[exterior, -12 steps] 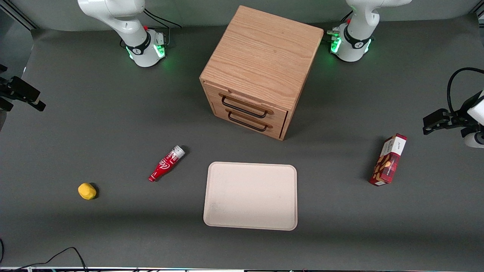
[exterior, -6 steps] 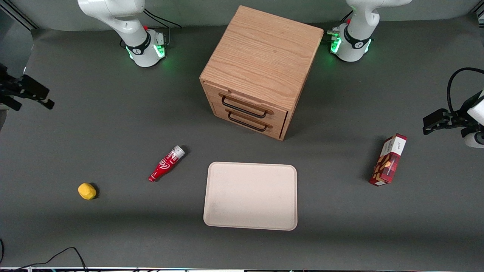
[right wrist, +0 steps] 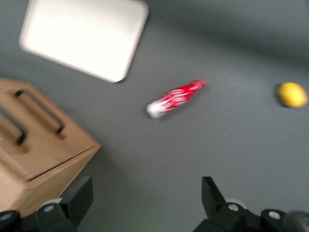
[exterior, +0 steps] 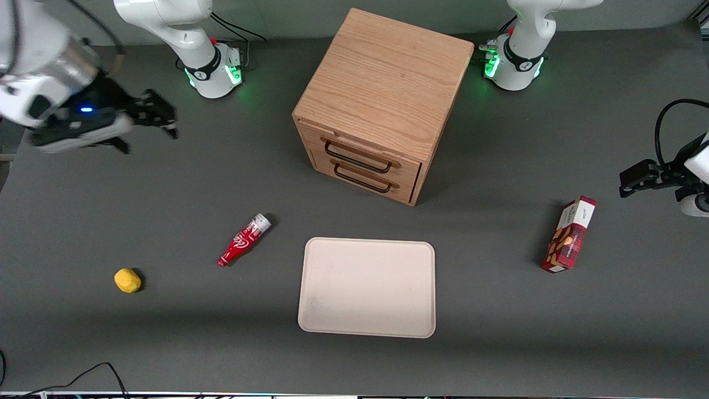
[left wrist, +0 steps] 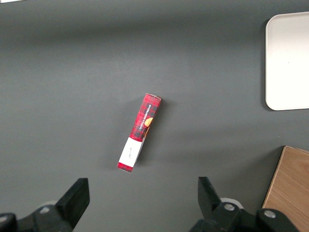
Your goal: Open upper drawer
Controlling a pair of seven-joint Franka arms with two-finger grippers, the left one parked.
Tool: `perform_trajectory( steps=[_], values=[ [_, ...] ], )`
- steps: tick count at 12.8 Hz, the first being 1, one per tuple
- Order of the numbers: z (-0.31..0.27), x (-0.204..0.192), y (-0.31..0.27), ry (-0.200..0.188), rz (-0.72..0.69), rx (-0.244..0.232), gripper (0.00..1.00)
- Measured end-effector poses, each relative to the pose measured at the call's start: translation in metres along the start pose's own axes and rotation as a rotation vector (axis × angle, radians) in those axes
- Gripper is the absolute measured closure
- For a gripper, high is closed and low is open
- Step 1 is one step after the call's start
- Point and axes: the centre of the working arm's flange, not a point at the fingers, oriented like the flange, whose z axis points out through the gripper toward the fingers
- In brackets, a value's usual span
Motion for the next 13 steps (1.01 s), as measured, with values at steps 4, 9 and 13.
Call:
perform_trajectory(
  steps=[4,9,13],
  values=[
    [0.056,0.031,-0.064,-0.038,-0.103,0.147,0.00],
    [0.132,0.068,-0.086,-0.071,-0.181,0.362,0.00],
    [0.185,0.088,-0.080,-0.088,-0.214,0.490,0.00]
  ],
)
